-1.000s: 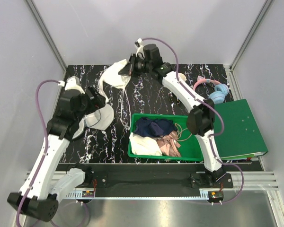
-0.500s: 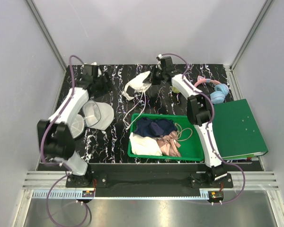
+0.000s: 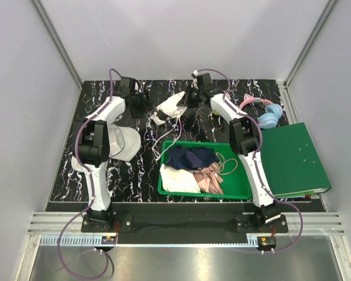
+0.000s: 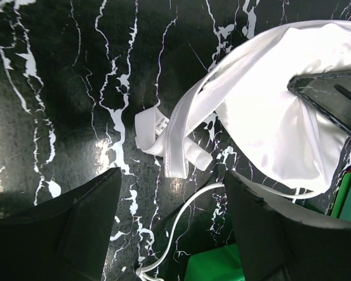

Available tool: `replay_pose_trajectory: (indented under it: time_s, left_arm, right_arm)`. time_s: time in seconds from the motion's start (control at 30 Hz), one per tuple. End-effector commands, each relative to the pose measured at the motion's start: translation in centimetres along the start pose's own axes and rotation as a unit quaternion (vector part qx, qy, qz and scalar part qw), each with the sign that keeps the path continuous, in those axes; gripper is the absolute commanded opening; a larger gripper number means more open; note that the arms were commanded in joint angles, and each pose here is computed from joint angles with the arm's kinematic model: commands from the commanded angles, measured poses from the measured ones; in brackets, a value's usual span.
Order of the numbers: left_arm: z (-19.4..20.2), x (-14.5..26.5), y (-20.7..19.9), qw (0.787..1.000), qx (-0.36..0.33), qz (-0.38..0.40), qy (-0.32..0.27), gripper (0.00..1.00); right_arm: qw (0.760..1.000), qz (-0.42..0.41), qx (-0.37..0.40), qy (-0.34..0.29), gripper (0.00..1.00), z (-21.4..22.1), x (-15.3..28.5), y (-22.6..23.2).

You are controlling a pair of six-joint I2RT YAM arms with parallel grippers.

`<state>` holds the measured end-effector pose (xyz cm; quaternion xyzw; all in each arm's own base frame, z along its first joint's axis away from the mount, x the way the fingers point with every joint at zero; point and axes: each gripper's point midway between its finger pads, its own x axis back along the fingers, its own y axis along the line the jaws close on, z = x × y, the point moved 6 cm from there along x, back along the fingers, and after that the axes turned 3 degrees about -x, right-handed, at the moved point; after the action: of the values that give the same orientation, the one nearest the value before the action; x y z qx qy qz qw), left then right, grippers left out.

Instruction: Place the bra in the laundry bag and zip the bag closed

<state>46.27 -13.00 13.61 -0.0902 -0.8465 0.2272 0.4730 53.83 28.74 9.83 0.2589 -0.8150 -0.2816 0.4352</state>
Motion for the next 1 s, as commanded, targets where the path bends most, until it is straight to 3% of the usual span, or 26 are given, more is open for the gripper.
replay_pose_trajectory:
  time_s: [0.0,0.17,0.33,0.4,0.57,0.67,0.97]
  left_arm:
    - [-0.6,-0.4,-2.2,0.999,-0.009,0.042,-0.007,0.75]
    - [1.1,-2.3,-1.8,0.999,0.019,0.036,0.028,0.72]
    - [2.4,-3.2,-1.3,0.997,0.047,0.027,0.060,0.62]
    - [2.7,-3.7,-1.0,0.996,0.054,0.018,0.071,0.44]
    - [2.2,-4.1,-1.2,0.996,0.040,0.024,0.075,0.20]
    - [1.1,-2.8,-2.2,0.997,0.029,0.035,0.058,0.00]
    - [1.8,6.1,-5.6,0.994,0.036,0.095,0.046,0.00]
  right_arm:
    - [0.999,-0.012,0.019,-0.023,0.00,-1.5,0.2,0.8]
    - [0.999,-0.015,0.018,-0.027,0.00,-1.9,0.3,1.0]
    - [0.999,-0.019,0.014,-0.029,0.00,-2.1,0.5,1.1]
    - [0.999,-0.020,0.011,-0.028,0.00,-2.1,0.5,1.2]
    - [0.999,-0.021,0.007,-0.025,0.00,-2.0,0.6,1.2]
    - [1.000,-0.023,0.005,-0.018,0.00,-1.6,0.7,1.3]
    - [1.000,-0.010,0.008,0.002,0.00,0.1,1.0,0.8]
